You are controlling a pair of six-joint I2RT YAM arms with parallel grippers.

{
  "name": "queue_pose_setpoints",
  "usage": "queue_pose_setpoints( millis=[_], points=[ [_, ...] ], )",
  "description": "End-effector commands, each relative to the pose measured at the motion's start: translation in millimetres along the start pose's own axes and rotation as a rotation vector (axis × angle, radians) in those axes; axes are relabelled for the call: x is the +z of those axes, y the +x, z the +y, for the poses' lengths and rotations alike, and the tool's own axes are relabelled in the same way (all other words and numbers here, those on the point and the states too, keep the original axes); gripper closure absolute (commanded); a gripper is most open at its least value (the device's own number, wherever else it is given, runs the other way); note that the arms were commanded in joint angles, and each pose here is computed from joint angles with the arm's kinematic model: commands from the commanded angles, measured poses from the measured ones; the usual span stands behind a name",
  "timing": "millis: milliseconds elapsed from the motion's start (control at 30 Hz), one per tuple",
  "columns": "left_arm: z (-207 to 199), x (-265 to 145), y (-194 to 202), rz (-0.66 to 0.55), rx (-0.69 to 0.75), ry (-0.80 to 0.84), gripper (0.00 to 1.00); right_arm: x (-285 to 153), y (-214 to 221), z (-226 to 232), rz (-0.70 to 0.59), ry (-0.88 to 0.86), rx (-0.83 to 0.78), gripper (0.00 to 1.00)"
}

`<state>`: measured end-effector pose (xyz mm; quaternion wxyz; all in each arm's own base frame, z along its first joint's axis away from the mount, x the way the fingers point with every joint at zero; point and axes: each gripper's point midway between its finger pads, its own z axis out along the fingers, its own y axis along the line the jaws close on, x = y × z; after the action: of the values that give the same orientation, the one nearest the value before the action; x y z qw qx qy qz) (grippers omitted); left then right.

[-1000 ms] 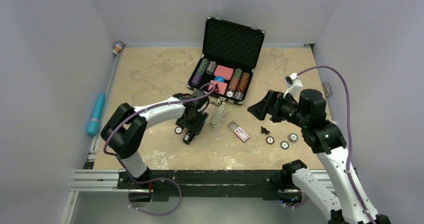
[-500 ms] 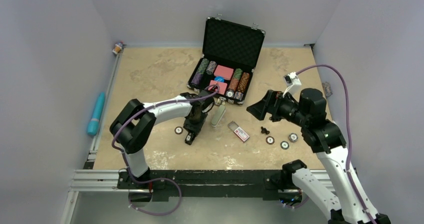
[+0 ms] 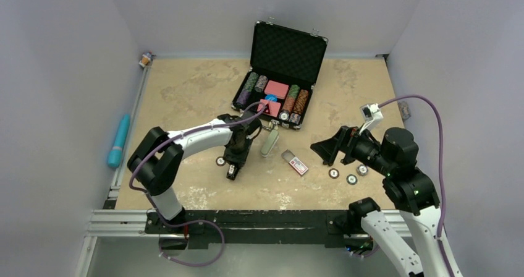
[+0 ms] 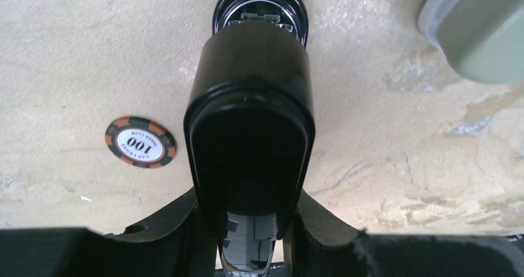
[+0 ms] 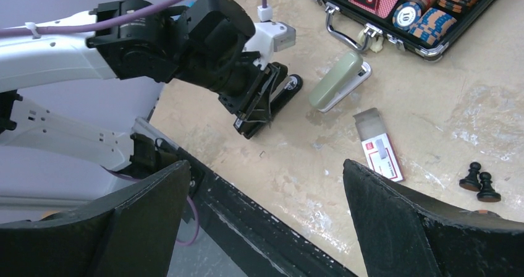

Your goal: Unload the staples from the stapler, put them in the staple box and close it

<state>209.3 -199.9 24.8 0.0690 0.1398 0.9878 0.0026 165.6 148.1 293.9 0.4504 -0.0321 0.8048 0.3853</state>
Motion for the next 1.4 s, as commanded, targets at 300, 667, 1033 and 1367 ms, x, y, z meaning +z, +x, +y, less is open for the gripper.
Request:
queue_pose_setpoints(
  millis=[300,667,1033,1367],
  points=[
    [6,-65,7,-0.135,-0.074,0.081,1.00,-25,-9,29,-0.068,-0.089,0.044,0.02],
    [-18,-113,0,-0.172,-0.006,0.245,1.00,-44,-24,61,-0.152,-0.222,0.070,0.01],
    [-58,-217,-18,-0.208,0.097,0.498,1.00,-44,-43,111,-0.192,-0.585,0.200,0.02],
    [-78,-300,-20,-0.305,0.132,0.707,1.00,-27,-72,124,-0.253,-0.714,0.185,0.01]
  ],
)
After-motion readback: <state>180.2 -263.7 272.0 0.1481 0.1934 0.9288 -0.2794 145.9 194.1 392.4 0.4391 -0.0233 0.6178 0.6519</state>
